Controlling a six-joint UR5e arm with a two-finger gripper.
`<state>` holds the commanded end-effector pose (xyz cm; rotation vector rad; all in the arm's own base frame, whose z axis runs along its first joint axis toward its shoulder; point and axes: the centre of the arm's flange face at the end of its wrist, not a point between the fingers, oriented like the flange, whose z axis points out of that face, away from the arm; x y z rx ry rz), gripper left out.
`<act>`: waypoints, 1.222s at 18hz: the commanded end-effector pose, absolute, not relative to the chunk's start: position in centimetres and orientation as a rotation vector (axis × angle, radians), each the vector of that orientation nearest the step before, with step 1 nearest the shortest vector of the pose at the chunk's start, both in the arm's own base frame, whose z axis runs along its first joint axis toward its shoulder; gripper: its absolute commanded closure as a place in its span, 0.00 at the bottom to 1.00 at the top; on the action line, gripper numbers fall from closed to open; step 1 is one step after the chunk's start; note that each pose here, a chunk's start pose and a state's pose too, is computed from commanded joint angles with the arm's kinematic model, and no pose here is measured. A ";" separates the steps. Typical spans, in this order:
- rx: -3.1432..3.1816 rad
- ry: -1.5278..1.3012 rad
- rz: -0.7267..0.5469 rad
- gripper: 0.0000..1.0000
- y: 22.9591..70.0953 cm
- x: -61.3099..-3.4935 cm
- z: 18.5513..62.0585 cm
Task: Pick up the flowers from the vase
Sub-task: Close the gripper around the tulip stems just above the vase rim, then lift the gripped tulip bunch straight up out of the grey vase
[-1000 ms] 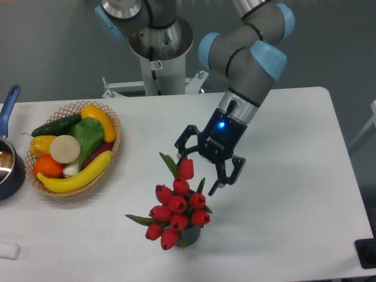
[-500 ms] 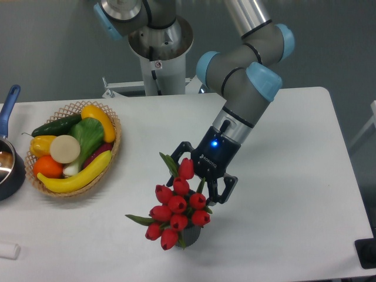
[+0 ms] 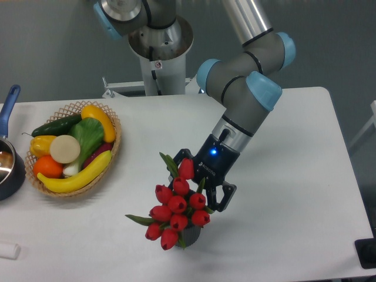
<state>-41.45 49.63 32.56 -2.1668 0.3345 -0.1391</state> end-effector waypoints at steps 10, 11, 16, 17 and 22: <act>-2.158 0.337 -0.121 0.51 49.8 -41.9 33.6; -2.156 0.338 -0.120 0.51 49.8 -41.9 33.7; -2.154 0.324 -0.114 0.51 49.7 -42.0 34.5; -2.153 0.323 -0.113 0.51 49.7 -42.0 34.6; -2.128 0.295 -0.125 0.51 49.6 -41.4 36.5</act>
